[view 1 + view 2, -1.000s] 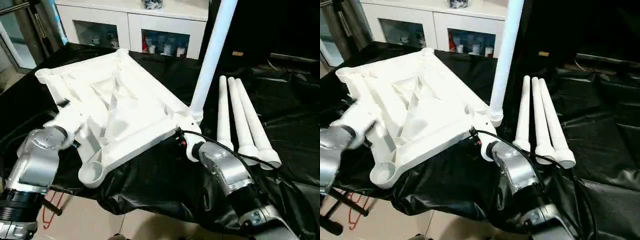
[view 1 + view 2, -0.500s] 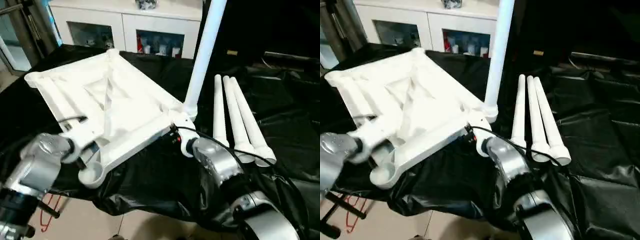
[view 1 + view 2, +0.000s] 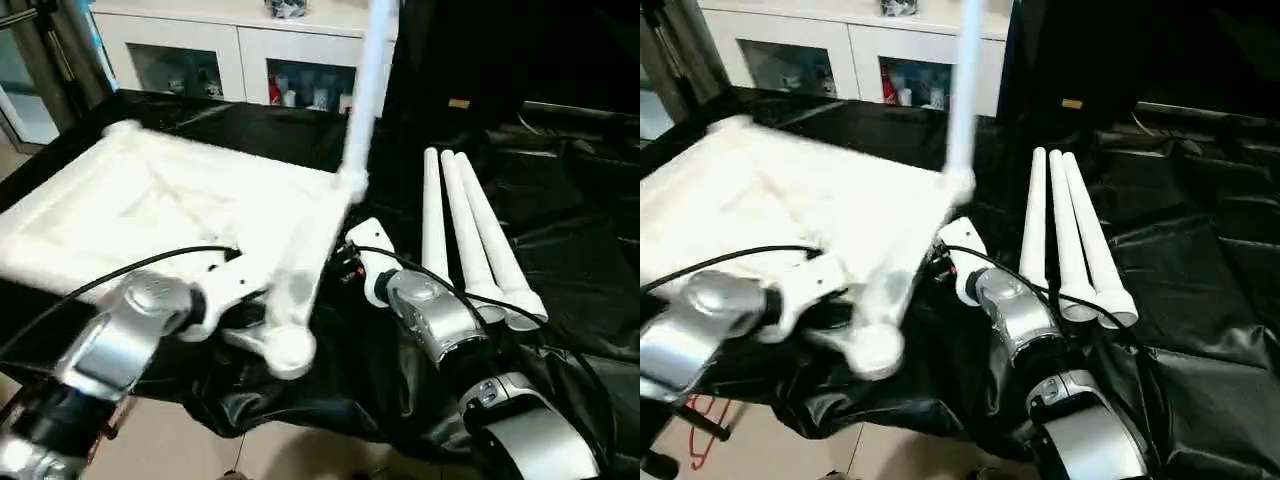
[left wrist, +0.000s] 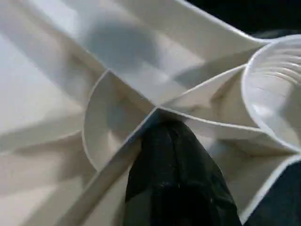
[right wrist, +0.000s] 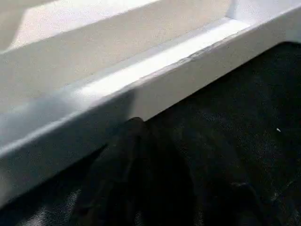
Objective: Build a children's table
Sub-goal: Rotate table base
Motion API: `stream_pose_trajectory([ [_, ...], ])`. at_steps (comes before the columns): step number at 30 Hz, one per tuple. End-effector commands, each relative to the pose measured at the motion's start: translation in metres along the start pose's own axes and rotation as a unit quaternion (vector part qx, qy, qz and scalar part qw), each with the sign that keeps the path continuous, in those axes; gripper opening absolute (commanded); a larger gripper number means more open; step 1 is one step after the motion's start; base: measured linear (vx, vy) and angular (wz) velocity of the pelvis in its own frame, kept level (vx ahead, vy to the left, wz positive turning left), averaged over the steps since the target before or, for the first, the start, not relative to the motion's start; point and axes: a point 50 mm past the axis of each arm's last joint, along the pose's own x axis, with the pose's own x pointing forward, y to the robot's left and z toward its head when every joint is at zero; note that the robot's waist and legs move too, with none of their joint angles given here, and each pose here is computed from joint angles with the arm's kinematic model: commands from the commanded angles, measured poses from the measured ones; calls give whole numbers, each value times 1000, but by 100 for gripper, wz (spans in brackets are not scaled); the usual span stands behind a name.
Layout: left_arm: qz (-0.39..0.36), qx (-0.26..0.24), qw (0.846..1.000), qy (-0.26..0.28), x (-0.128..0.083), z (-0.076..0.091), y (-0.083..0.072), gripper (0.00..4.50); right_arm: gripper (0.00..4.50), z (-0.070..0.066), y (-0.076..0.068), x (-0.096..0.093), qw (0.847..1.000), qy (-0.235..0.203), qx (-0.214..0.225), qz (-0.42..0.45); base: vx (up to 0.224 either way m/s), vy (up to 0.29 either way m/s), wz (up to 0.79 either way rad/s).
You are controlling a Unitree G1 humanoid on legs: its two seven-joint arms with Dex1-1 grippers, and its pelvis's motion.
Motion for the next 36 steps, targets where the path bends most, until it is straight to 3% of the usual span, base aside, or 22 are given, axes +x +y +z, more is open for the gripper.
stream_pose_trajectory([
  [1, 42, 37, 998, -41, 3, 22, 12, 0, 115, 12, 8, 4, 999, -22, -17, 17, 0, 0, 0],
  [6, 114, 36, 990, -70, 10, 32, 30, 0, 71, 12, -5, -9, 999, -34, -25, -15, 0, 0, 0],
  [12, 99, 42, 987, -116, 4, 41, 23, 0, 71, 23, -24, -29, 994, -28, -9, -103, 0, 0, 0],
  [14, 90, 19, 985, -144, 2, 45, 21, 0, 71, 33, -32, -36, 992, -42, 26, -120, 0, 0, 0],
  [16, 82, -11, 981, -173, 1, 49, 19, 42, 104, 44, -43, -43, 984, -75, 74, -140, 0, 0, 0],
  [22, 95, -53, 972, -210, 6, 56, 17, 85, 147, 53, -62, -50, 973, -73, 90, -202, 0, 0, 0],
  [24, 133, -62, 960, -239, 10, 63, 19, 103, 164, 54, -79, -55, 960, -59, 94, -256, 0, 0, 0],
  [27, 132, -80, 952, -265, 11, 70, 17, 132, 190, 52, -92, -61, 948, -51, 103, -295, 0, 0, 0],
  [29, 132, -80, 952, -265, 11, 70, 17, 139, 198, 52, -92, -61, 948, -51, 103, -295, 0, 0, 0],
  [32, 158, -79, 944, -280, 9, 72, 18, 177, 235, 50, -98, -63, 942, -44, 146, -297, 0, 0, 0],
  [36, 155, -85, 944, -280, 9, 71, 18, 205, 263, 50, -101, -64, 935, -45, 169, -309, 0, 0, 0],
])
